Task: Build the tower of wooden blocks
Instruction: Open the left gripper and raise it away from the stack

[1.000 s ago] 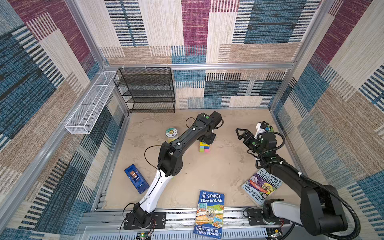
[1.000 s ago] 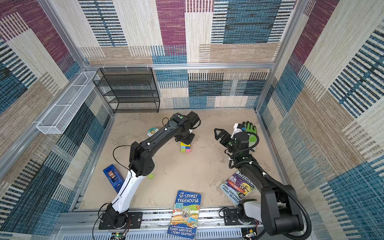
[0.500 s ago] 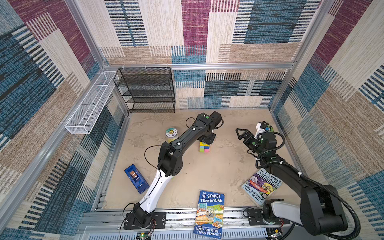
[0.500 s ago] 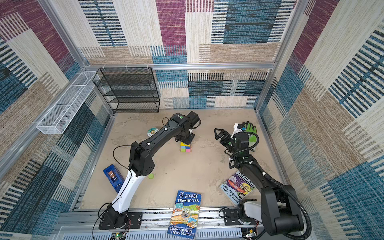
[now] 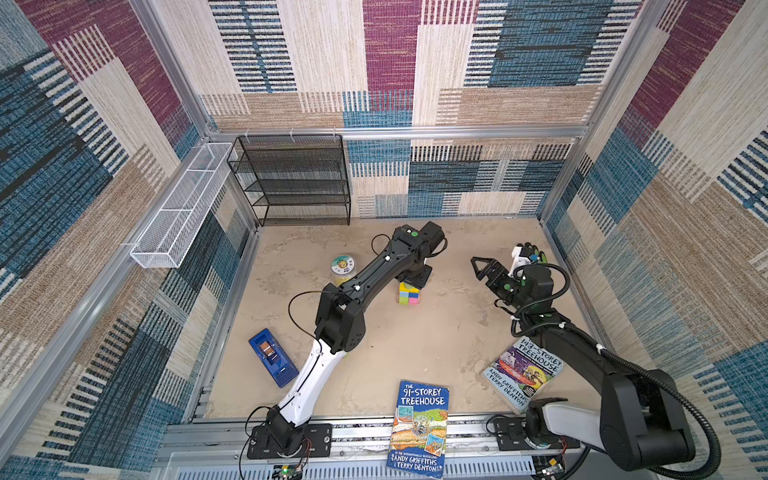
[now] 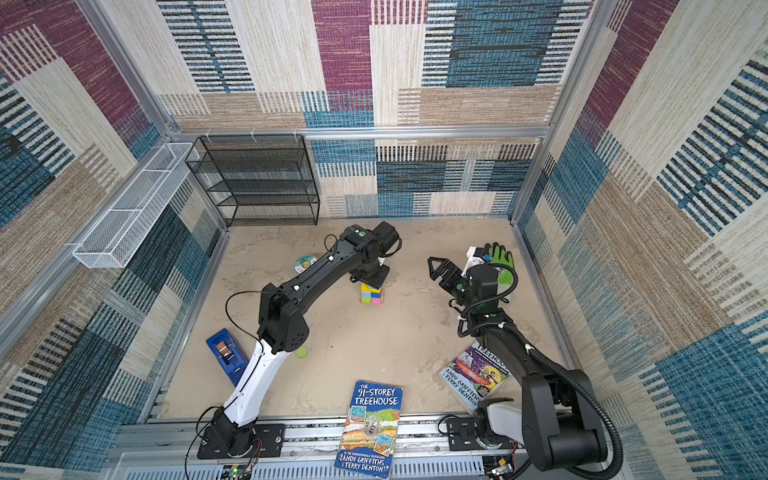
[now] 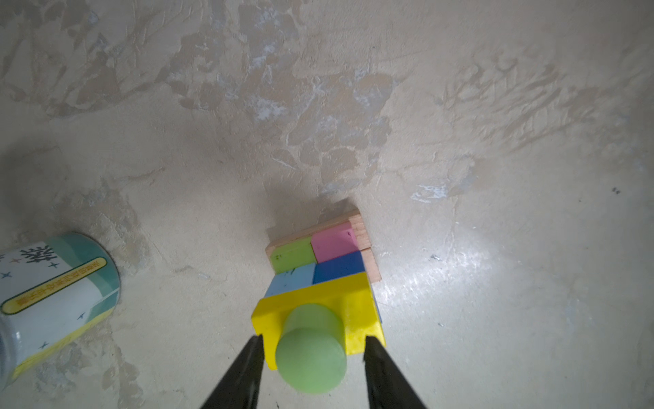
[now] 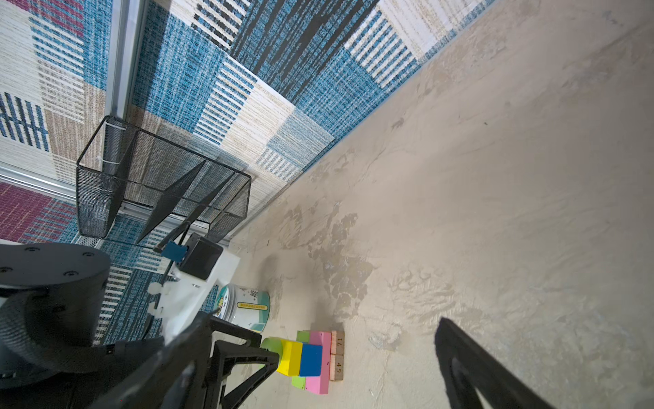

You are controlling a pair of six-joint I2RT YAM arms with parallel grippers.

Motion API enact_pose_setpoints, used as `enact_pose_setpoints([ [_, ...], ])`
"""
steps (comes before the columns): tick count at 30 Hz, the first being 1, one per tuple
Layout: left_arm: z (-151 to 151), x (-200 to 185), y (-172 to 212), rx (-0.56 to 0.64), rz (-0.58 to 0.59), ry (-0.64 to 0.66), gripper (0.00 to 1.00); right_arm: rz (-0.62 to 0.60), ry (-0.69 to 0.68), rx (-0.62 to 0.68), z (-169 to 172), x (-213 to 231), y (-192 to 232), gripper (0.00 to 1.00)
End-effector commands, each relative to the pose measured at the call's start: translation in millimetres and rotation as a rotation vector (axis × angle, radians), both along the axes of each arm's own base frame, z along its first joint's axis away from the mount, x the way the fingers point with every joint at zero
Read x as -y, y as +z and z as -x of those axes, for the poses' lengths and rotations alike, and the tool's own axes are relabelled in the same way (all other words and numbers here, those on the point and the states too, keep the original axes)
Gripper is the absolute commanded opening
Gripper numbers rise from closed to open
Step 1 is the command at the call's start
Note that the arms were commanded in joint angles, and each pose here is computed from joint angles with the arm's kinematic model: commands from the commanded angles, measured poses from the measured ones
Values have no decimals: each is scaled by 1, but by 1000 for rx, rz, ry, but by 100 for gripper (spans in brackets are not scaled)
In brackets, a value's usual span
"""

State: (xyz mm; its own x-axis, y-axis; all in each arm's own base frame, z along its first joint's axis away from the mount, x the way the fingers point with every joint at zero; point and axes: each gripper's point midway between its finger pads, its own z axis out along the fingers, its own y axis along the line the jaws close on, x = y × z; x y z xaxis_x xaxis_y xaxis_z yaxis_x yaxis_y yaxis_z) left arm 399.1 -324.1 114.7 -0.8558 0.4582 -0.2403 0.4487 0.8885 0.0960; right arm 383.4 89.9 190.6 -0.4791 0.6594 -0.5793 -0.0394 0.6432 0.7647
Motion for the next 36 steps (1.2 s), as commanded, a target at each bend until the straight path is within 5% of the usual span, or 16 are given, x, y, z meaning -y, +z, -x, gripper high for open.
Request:
enact_pose_setpoints([
  [1,0,-2,12,18,12,17,54,-18,7,35,-2,-2,10,100],
  [20,16,-9,89,108,130,30,62,-36,11,37,3,-3,13,100],
  [36,65,-65,159,257,122,150,62,-37,-22,60,8,3,23,100],
])
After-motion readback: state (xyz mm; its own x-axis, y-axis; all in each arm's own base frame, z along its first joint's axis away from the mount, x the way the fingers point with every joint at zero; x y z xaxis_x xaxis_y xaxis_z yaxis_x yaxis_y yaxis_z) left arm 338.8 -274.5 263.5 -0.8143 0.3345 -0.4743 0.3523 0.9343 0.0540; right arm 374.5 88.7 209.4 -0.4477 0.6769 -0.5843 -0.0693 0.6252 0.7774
